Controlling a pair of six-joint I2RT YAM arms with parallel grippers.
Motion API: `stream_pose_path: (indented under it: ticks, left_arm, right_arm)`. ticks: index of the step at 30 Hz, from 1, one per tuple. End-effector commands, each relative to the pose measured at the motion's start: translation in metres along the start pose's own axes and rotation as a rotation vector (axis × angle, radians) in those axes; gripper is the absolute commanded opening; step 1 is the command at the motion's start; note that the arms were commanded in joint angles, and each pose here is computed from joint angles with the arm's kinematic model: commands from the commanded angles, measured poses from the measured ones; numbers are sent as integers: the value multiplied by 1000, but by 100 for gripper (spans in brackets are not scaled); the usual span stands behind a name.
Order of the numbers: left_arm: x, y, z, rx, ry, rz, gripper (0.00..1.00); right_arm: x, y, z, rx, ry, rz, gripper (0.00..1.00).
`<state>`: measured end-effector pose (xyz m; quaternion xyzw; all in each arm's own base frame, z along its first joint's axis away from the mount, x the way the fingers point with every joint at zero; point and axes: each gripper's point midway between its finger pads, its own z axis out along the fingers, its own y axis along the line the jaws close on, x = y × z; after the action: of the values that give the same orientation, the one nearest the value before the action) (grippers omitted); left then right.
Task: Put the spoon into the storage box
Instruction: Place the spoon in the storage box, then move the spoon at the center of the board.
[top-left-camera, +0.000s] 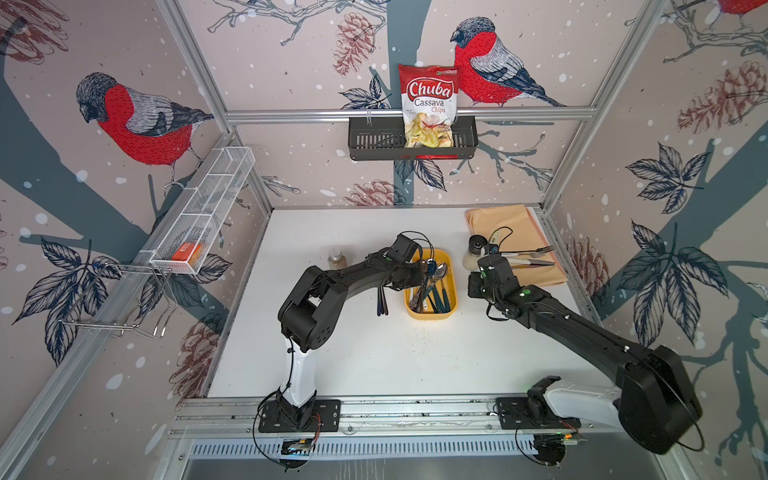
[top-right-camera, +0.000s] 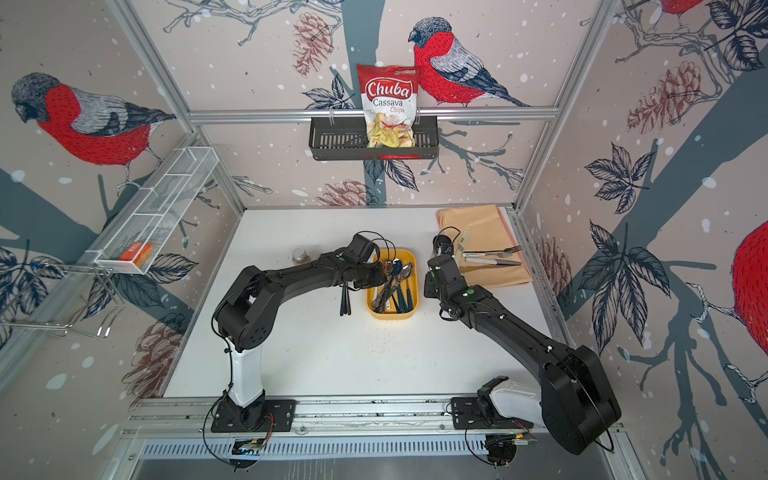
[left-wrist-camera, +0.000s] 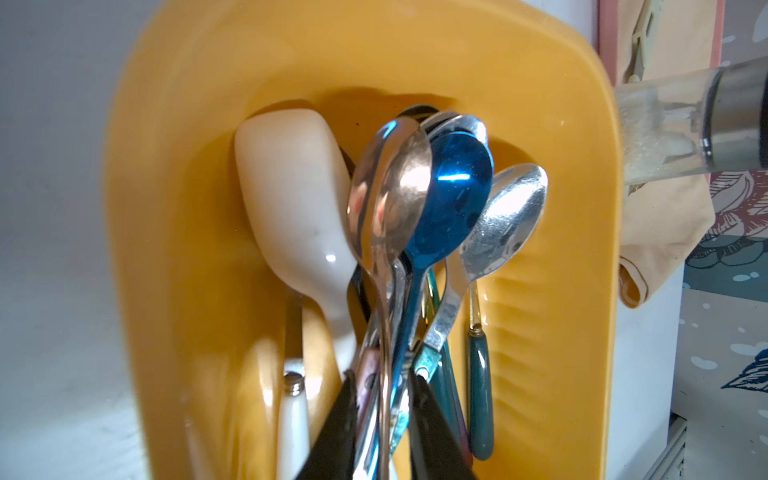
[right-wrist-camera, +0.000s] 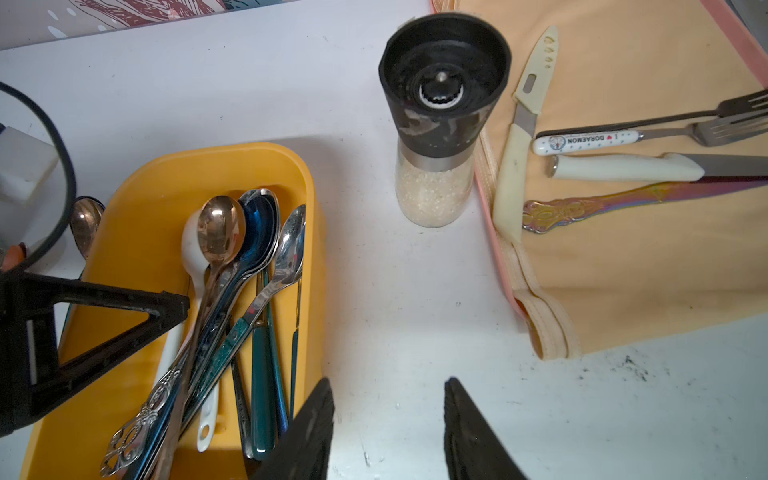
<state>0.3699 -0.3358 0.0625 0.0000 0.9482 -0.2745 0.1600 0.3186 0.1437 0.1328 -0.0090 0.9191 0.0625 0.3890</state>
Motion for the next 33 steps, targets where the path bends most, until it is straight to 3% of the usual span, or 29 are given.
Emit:
stream_pose_path:
  ticks: [1,5,8,12,16,22,27,33]
  left_arm:
    - [-5,-2,-7,-12,-16,36,34]
    - [-12,-8,-24,-30,-40,144,35]
    - [-17,1,-47,-119,-57,283,35]
    - [-17,33,-78,-289,-66,441,37]
    - [-11,66,-99,-368,-36,542,42]
    - [-9,120,-122,-446,-28,557,49]
    - [1,153,-122,-523,36,630,53]
    - [-4,186,-123,-549,51,569,54]
  right_arm:
    - [-6,4,1,-14,-15,13,45]
    - [-5,7,7,-16,-2,6,45]
    - [-6,9,9,-22,-4,4,45]
    - [-8,12,12,-30,-3,-2,45]
    - [-7,15,16,-39,4,1,45]
    - [-6,19,18,-46,6,-2,45]
    - [-7,20,19,-48,5,-7,45]
    - [-8,19,18,-45,3,-9,45]
